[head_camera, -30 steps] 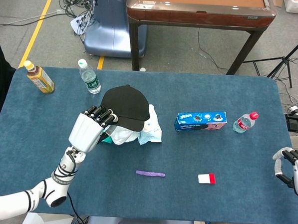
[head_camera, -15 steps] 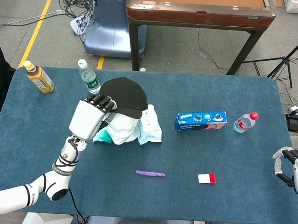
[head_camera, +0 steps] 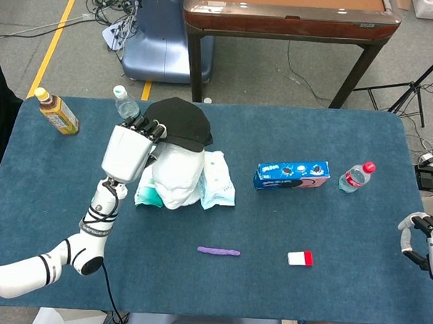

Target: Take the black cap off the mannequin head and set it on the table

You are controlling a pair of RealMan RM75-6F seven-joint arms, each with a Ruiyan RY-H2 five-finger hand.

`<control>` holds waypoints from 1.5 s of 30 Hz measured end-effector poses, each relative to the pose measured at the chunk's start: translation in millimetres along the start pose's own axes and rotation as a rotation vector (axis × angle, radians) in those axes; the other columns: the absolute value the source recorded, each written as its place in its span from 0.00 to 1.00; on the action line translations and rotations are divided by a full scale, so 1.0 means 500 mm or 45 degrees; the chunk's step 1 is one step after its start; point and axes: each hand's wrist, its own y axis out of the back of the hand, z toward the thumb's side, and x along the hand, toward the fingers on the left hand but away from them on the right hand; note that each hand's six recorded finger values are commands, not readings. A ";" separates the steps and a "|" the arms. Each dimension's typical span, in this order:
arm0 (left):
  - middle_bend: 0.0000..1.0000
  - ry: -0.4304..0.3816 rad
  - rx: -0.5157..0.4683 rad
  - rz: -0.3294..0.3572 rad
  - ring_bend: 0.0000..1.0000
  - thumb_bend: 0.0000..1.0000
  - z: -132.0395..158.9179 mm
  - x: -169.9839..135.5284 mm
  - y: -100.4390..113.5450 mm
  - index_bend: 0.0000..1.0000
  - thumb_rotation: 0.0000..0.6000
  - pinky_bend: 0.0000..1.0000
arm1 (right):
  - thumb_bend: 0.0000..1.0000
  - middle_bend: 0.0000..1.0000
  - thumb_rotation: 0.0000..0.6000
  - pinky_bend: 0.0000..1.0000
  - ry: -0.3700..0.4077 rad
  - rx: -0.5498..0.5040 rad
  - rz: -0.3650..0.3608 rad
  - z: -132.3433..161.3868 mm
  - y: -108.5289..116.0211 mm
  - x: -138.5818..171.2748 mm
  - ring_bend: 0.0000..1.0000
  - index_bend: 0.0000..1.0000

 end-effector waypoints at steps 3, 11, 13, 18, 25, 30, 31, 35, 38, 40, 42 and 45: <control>0.61 0.021 0.016 -0.001 0.50 0.45 -0.012 0.012 -0.003 0.65 1.00 0.62 | 0.46 0.48 1.00 0.60 -0.001 0.002 0.003 0.000 -0.001 -0.001 0.46 0.55; 0.61 0.074 0.097 0.012 0.50 0.45 -0.057 0.040 0.002 0.65 1.00 0.62 | 0.46 0.48 1.00 0.60 -0.002 0.005 0.006 0.000 -0.002 -0.001 0.46 0.54; 0.61 0.092 0.121 0.013 0.50 0.45 -0.073 0.041 0.004 0.65 1.00 0.62 | 0.46 0.48 1.00 0.60 -0.003 0.006 0.005 -0.001 -0.002 -0.001 0.46 0.55; 0.61 0.137 0.166 0.010 0.50 0.45 -0.115 0.031 0.009 0.65 1.00 0.62 | 0.46 0.48 1.00 0.60 -0.002 0.006 0.005 0.000 -0.002 -0.001 0.46 0.54; 0.61 0.164 0.218 0.015 0.50 0.45 -0.167 -0.011 0.032 0.65 1.00 0.62 | 0.46 0.48 1.00 0.60 -0.005 0.012 0.010 0.000 -0.005 -0.002 0.46 0.55; 0.61 0.163 0.224 0.030 0.50 0.45 -0.189 -0.045 0.059 0.65 1.00 0.62 | 0.46 0.48 1.00 0.60 -0.005 0.015 0.012 0.002 -0.007 -0.002 0.46 0.54; 0.61 0.163 0.223 0.032 0.50 0.45 -0.193 -0.053 0.065 0.65 1.00 0.62 | 0.46 0.48 1.00 0.60 -0.005 0.016 0.012 0.002 -0.007 -0.002 0.46 0.54; 0.61 0.158 0.207 0.035 0.50 0.45 -0.197 -0.074 0.078 0.65 1.00 0.62 | 0.46 0.48 1.00 0.60 -0.006 0.020 0.017 0.003 -0.010 -0.002 0.46 0.54; 0.61 0.148 0.214 0.043 0.50 0.45 -0.201 -0.090 0.088 0.65 1.00 0.62 | 0.46 0.48 1.00 0.60 -0.005 0.020 0.017 0.003 -0.010 -0.002 0.46 0.54; 0.61 0.149 0.222 0.044 0.50 0.45 -0.209 -0.102 0.093 0.65 1.00 0.62 | 0.46 0.48 1.00 0.60 -0.007 0.018 0.015 0.003 -0.009 -0.002 0.46 0.55; 0.61 0.152 0.231 0.041 0.50 0.45 -0.217 -0.113 0.096 0.65 1.00 0.62 | 0.46 0.48 1.00 0.60 -0.007 0.015 0.012 0.002 -0.008 -0.001 0.46 0.55; 0.61 0.161 0.260 0.027 0.50 0.45 -0.237 -0.136 0.095 0.65 1.00 0.62 | 0.46 0.48 1.00 0.60 -0.008 0.012 0.009 0.001 -0.006 -0.001 0.46 0.54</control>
